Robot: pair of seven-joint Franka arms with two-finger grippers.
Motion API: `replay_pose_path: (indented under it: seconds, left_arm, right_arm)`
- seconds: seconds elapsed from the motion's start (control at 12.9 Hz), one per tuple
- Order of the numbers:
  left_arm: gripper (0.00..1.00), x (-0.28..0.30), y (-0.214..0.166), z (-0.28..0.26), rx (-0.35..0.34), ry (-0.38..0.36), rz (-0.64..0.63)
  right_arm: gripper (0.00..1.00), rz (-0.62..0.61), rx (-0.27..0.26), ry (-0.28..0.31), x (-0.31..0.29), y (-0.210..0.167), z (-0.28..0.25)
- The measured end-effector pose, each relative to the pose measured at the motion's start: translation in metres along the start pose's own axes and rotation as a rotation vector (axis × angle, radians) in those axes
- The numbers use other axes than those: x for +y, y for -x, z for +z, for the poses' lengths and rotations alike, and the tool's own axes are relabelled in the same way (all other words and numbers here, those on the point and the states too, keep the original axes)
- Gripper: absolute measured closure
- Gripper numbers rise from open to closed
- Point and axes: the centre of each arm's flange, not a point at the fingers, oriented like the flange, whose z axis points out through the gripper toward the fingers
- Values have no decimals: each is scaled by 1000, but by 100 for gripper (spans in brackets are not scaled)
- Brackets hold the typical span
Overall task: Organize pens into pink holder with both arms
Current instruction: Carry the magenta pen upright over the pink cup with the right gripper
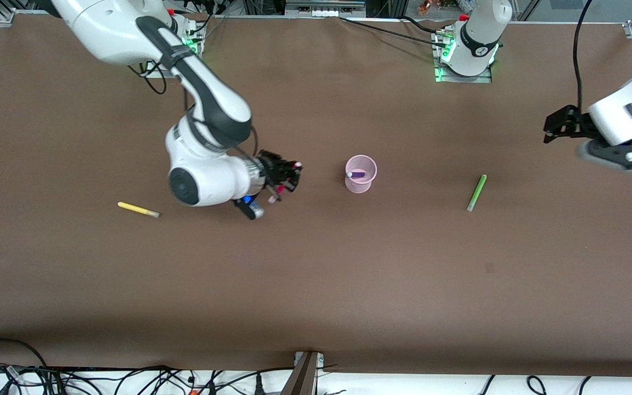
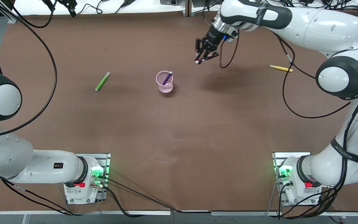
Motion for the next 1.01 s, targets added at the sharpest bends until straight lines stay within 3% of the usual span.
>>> replay_pose_path:
  seconds: [0.23, 0.7, 0.85, 1.01]
  left_arm:
    - [0, -21, 27, -6, 130, 24, -160]
    - [0, -25, 34, 5, 101, -13, -195]
    - [0, -22, 33, 4, 101, -29, -186]
    - [0, -17, 32, 3, 102, -33, -176]
  right_arm:
    - [82, 99, -113, -128, -19, 54, 47]
    - [82, 226, -158, -276, -39, 110, 97]
    - [82, 274, -168, -300, -40, 117, 110]
    - [82, 354, -218, -317, -40, 111, 121]
